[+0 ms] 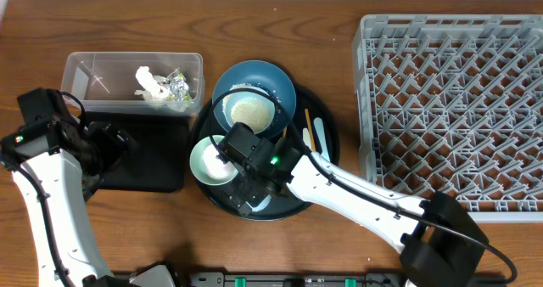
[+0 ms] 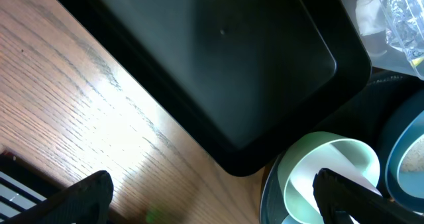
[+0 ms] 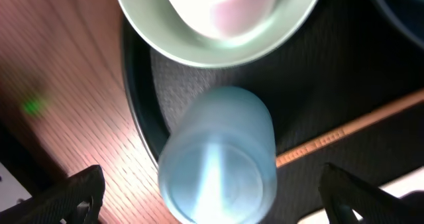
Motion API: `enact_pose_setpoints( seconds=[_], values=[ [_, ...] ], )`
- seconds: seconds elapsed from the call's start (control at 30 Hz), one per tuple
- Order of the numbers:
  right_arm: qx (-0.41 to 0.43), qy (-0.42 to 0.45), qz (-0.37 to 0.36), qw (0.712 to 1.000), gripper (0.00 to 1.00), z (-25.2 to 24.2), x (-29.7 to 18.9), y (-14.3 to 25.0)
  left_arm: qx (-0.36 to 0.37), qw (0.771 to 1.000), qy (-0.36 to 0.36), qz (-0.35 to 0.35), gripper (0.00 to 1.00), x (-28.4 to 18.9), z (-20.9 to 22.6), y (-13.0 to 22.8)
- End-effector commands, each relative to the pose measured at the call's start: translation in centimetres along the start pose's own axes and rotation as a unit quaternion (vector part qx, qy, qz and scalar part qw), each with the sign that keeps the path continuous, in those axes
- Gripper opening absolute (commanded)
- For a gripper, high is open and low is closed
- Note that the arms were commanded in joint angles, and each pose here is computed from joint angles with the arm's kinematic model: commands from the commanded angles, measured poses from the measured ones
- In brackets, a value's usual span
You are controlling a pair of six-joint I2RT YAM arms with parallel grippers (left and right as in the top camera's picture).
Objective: Sort waste into correct bins and load items into the dishwasher rack
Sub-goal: 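Grasp the white cup with the right gripper and lift, then carry the white cup right and place it upside down in the rack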
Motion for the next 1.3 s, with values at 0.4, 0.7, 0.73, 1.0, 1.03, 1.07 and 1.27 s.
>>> enact_pose_setpoints(
  seconds=[0.4,0.7,0.73,1.0,1.03,1.07,1.27],
  values=[
    [0.005,0.014,0.022,1.000,0.98,-0.2,2.4,0.0,-0.008,1.000,-0.001,-0.006,0.98,-0.2,0.1,-0.2],
    [0.005,0.013,0.018,1.000,0.72,-0.2,2.5,-0.1,-0.008,1.000,0.000,-0.006,0.98,-0.2,0.1,-0.2],
    [0.005,0.013,0.019,1.000,0.69,-0.2,2.5,-0.1,-0.008,1.000,0.000,-0.006,0.98,-0.2,0.1,-0.2],
    [0.006,0.013,0.027,1.000,0.59,-0.2,2.5,0.2,-0.008,1.000,0.000,-0.006,0.98,-0.2,0.1,-0.2],
    [0.006,0.013,0.028,1.000,0.57,-0.2,2.3,0.3,-0.008,1.000,0.000,-0.006,0.98,-0.2,0.1,-0.2],
    [0.006,0.013,0.029,0.999,0.56,-0.2,2.2,0.3,-0.008,1.000,0.000,-0.006,0.98,-0.2,0.1,-0.2],
    [0.007,0.011,0.004,1.000,0.52,-0.2,-0.2,-0.3,-0.008,1.000,0.000,-0.006,0.98,-0.2,0.1,-0.2]
  ],
)
Point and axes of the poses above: each gripper's point midway between its finger pads, its own x axis out along the fingers, its own z axis along the line the jaws close on, y = z × x, the point moved 6 cm from there along -x, back along the fingers, and after that the axes turned 6 degrees about -x, right-handed, at the moved point
